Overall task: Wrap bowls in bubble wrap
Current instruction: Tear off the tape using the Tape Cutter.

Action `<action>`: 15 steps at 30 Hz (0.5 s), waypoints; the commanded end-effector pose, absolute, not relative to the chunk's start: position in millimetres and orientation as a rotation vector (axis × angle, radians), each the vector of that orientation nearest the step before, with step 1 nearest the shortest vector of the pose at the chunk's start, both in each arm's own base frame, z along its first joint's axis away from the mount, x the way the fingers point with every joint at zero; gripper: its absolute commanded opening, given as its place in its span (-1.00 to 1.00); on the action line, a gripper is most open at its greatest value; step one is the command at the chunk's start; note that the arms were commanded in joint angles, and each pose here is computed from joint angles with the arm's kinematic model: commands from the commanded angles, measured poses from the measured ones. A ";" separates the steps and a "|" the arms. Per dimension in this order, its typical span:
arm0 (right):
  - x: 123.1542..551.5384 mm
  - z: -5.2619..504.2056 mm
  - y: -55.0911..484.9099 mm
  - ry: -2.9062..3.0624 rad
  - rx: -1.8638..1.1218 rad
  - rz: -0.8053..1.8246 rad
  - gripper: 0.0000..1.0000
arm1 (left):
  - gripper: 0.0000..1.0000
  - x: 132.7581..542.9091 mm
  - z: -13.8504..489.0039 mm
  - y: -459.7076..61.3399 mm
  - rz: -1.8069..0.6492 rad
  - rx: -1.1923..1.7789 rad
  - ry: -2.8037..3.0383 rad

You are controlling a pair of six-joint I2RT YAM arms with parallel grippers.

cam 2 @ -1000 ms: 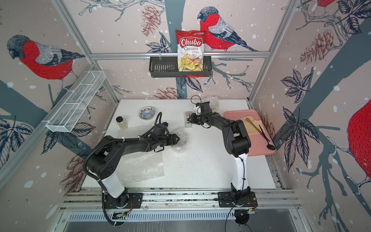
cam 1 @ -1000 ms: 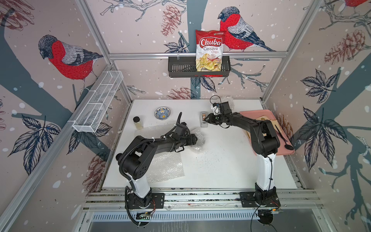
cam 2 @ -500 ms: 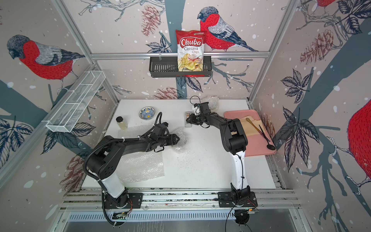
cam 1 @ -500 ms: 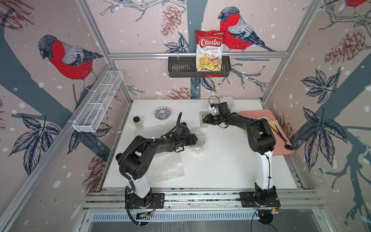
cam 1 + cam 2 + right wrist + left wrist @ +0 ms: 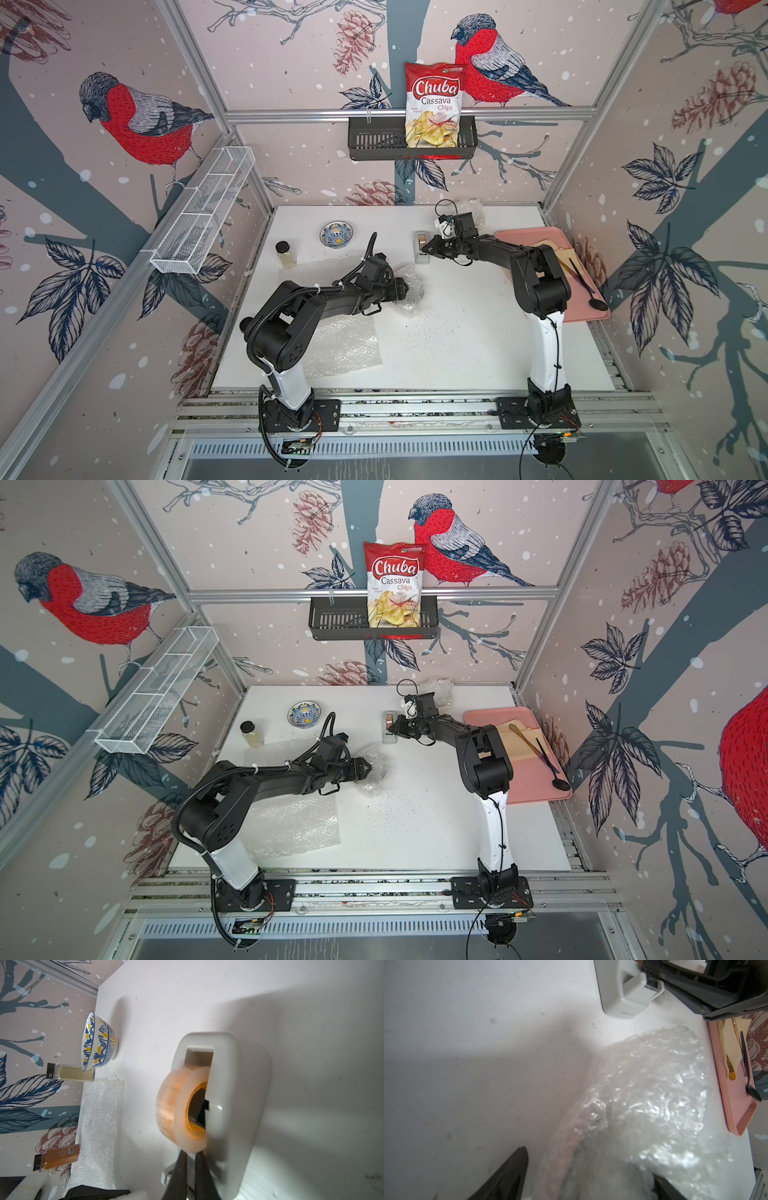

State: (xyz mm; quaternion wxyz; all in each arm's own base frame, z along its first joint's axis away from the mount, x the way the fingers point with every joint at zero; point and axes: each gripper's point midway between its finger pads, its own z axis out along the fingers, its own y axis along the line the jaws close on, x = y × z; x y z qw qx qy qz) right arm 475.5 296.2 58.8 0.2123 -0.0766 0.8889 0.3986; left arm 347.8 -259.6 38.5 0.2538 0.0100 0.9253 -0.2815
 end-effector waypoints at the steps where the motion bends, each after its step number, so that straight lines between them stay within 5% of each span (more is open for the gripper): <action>1: 459.7 64.3 310.0 2.474 -0.231 1.282 -0.83 | 0.55 337.6 23.2 -247.3 -0.689 0.002 2.588; 15: 454.4 81.2 309.2 2.438 -0.232 1.348 -1.00 | 0.55 337.1 26.3 -246.9 -0.695 -0.006 2.579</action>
